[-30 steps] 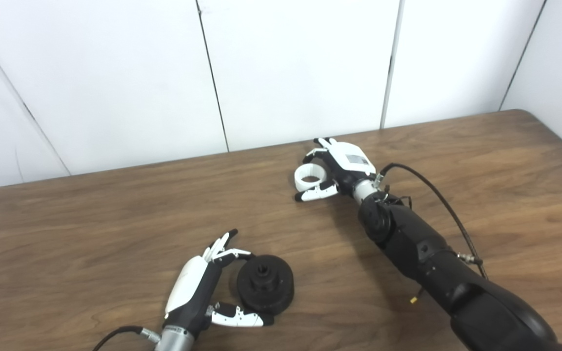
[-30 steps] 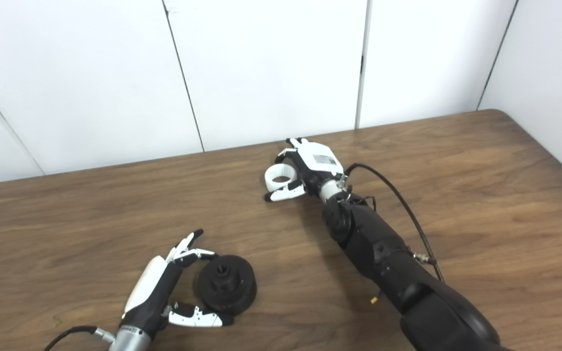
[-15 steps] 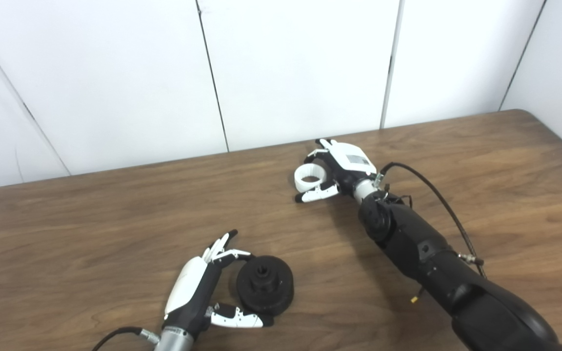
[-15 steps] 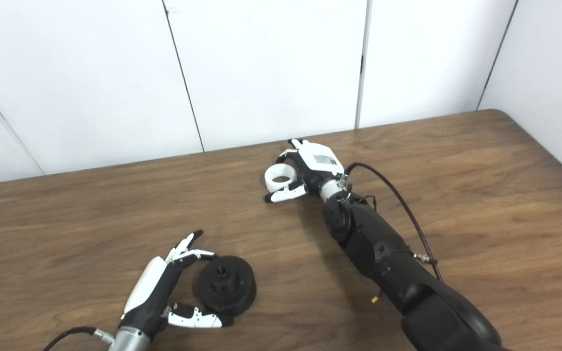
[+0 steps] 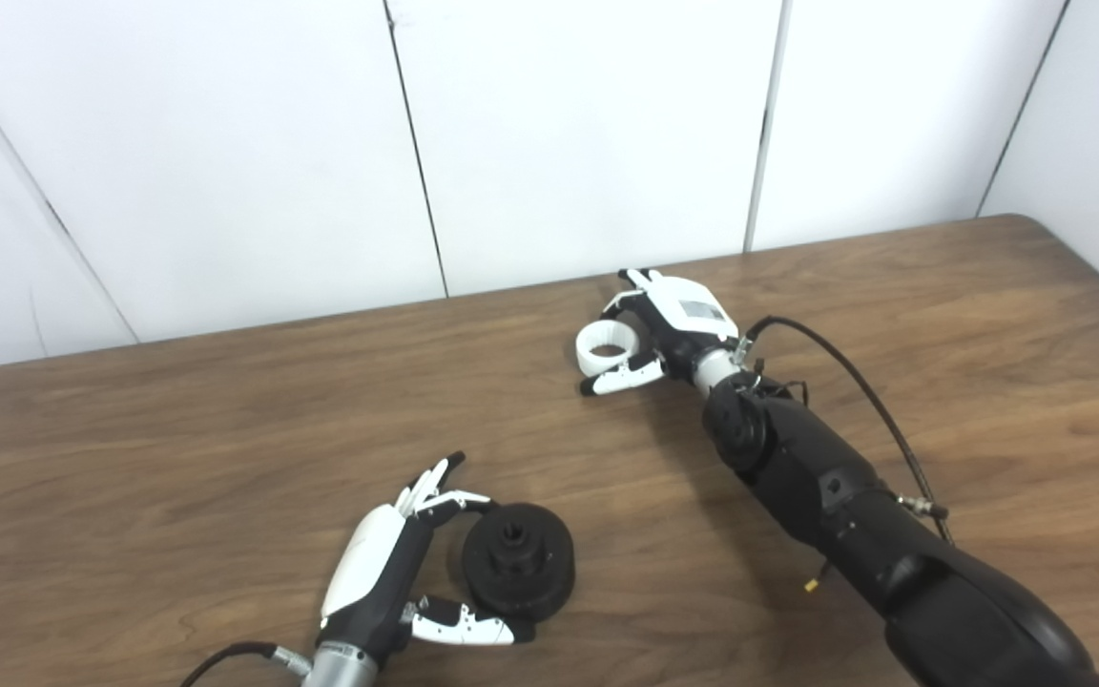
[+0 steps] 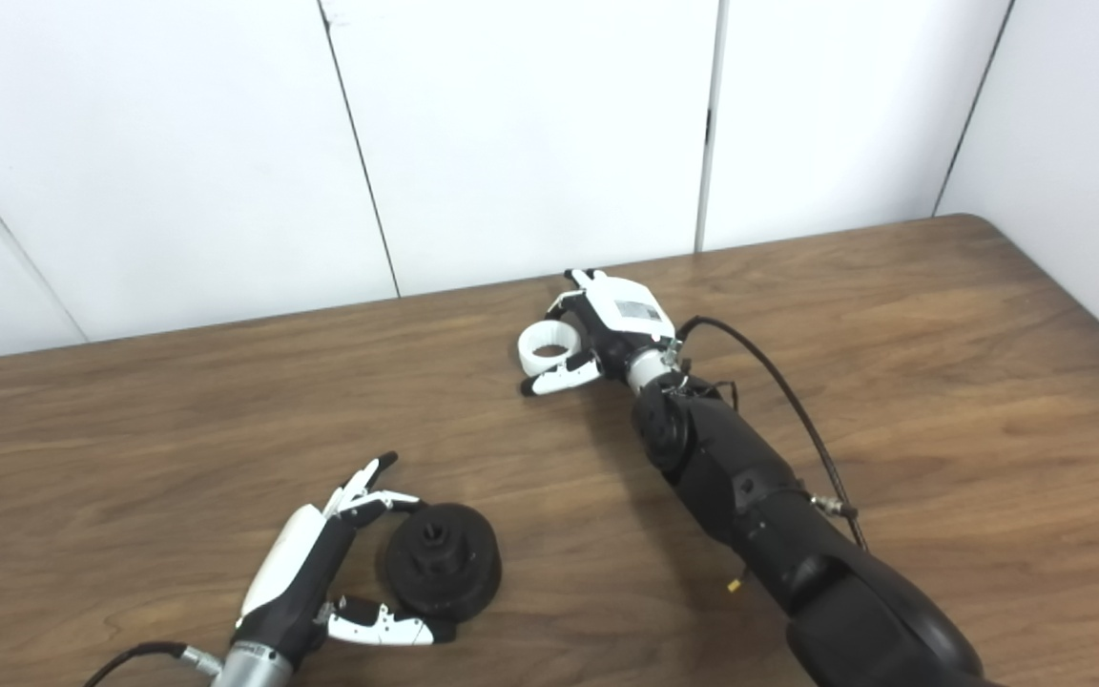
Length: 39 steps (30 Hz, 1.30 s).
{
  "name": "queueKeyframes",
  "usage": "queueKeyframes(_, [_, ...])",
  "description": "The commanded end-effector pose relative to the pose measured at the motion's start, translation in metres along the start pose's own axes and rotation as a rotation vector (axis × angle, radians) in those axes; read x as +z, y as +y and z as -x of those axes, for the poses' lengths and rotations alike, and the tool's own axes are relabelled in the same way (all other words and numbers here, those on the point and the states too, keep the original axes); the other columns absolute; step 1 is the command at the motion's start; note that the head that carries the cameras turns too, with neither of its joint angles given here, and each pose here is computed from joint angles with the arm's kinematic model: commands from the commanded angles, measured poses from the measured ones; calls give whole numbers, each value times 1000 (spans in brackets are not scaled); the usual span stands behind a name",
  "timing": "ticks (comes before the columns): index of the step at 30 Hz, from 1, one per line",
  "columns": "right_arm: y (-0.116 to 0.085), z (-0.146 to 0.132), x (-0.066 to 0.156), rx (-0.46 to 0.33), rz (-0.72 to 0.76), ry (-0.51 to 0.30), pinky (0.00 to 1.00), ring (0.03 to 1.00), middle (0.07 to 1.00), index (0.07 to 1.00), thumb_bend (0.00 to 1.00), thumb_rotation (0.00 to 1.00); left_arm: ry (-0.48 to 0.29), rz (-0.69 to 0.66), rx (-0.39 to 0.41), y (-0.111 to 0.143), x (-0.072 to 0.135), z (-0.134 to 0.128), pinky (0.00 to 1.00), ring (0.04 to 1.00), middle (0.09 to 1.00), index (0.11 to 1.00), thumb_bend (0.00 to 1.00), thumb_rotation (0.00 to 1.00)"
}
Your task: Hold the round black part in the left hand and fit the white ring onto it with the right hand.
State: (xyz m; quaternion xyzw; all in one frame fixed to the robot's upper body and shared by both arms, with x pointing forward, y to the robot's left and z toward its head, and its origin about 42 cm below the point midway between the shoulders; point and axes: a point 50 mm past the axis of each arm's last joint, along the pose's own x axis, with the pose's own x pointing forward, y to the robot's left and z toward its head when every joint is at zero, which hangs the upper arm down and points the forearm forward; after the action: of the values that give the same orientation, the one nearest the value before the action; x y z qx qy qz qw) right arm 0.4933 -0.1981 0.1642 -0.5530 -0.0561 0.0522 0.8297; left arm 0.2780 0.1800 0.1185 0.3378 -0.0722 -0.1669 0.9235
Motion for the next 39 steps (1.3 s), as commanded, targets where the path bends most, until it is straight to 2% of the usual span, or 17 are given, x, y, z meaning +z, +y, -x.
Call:
queueKeyframes(1, [-29, -11, 6, -85, 14, -43, 1000, 991, 963, 667, 881, 448, 4, -14, -6, 5, -1, 0, 1000, 1000, 1000, 604, 942, 241])
queueKeyframes(16, [-29, -9, 5, -92, -4, -39, 1000, 985, 951, 657, 874, 410, 1, -15, -9, 7, -1, 0, 1000, 1000, 1000, 605, 939, 242])
queueKeyframes(24, [-23, -5, 7, -135, -68, -69, 1000, 957, 910, 589, 824, 309, 5, -15, -10, 6, -2, 1, 1000, 1000, 1000, 604, 940, 242])
queueKeyframes(25, [-22, -5, 8, -146, -89, -70, 1000, 954, 904, 563, 760, 268, 5, -13, -9, 6, -2, 1, 1000, 1000, 1000, 604, 940, 239])
queueKeyframes(26, [-21, -5, 8, -157, -109, -69, 1000, 953, 900, 528, 644, 213, 5, -13, -9, 6, -1, 1, 1000, 1000, 1000, 603, 940, 238])
queueKeyframes(28, [-19, -4, 9, -175, -142, -64, 1000, 954, 889, 497, 548, 164, 6, -15, -9, 5, -1, 1, 1000, 1000, 1000, 604, 940, 241])
queueKeyframes(39, [-13, -1, 10, -206, -167, -52, 1000, 955, 863, 483, 521, 141, 10, -15, -10, 3, 0, 1, 1000, 1000, 1000, 606, 939, 248])
